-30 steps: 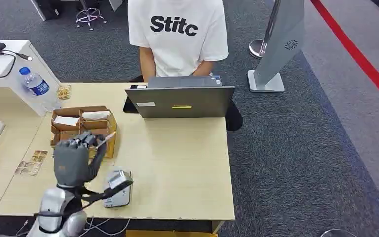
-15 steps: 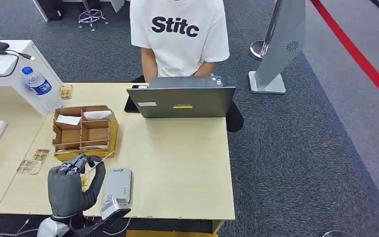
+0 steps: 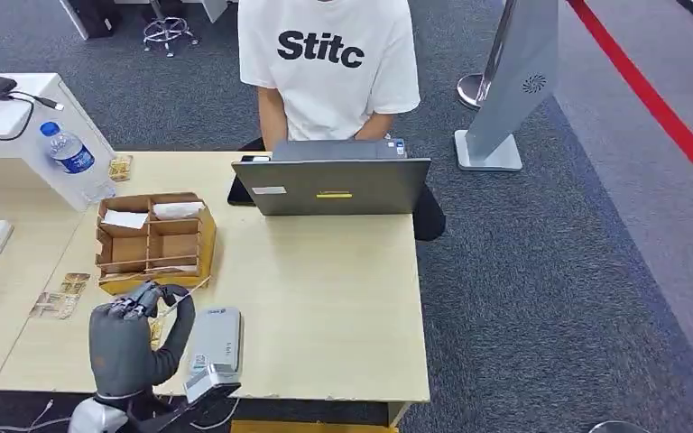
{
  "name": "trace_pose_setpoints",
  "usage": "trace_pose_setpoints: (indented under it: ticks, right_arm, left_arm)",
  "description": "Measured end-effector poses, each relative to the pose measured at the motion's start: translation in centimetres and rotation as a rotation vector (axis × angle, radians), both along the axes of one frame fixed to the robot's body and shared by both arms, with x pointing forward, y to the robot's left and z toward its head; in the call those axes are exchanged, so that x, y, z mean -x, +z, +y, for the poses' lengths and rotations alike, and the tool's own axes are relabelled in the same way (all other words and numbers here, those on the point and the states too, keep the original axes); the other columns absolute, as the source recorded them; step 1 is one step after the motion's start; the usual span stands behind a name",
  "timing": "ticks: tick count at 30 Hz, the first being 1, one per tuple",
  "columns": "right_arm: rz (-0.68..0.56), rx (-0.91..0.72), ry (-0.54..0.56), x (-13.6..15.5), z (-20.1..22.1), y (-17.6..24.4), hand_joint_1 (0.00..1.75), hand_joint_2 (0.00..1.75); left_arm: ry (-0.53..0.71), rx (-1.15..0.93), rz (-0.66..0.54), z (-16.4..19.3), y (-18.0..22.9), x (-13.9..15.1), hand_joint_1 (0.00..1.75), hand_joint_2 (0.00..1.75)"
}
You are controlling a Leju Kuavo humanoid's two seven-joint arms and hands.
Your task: Pass the card to the sensor for recognition and then transmit it.
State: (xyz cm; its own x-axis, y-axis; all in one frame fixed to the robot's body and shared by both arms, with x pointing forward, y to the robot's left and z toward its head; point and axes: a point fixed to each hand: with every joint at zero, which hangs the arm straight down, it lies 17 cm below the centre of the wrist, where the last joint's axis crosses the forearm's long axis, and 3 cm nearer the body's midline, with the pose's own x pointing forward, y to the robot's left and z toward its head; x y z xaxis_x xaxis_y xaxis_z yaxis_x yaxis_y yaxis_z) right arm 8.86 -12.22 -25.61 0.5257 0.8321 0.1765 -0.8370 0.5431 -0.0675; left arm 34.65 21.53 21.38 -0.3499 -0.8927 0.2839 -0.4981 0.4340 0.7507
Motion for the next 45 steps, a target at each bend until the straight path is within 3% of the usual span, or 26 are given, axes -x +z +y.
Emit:
trace_pose_setpoints:
  ticks: [6, 12, 18, 45]
  right_arm:
    - [-0.003, 0.002, -0.006, 0.0, 0.0, 0.0, 0.0, 1.75]
    - [-0.028, -0.014, -0.013, -0.1, 0.2, 0.0, 0.0, 1.75]
    - [-0.025, -0.002, -0.016, 0.0, 0.0, -0.1, 0.0, 1.75]
    - [-0.025, 0.0, -0.016, -0.1, -0.1, -0.1, 0.0, 1.75]
  left_arm:
    - [0.053, 0.037, 0.125, 0.9, -2.3, -1.0, 1.75, 1.75]
    - [0.151, -0.015, 0.354, 4.1, -12.3, -2.9, 1.75, 1.75]
    - [0.179, -0.03, 0.468, 4.3, -16.9, -2.8, 1.75, 1.75]
    - [0.192, -0.034, 0.541, 4.3, -19.6, -2.5, 1.75, 1.75]
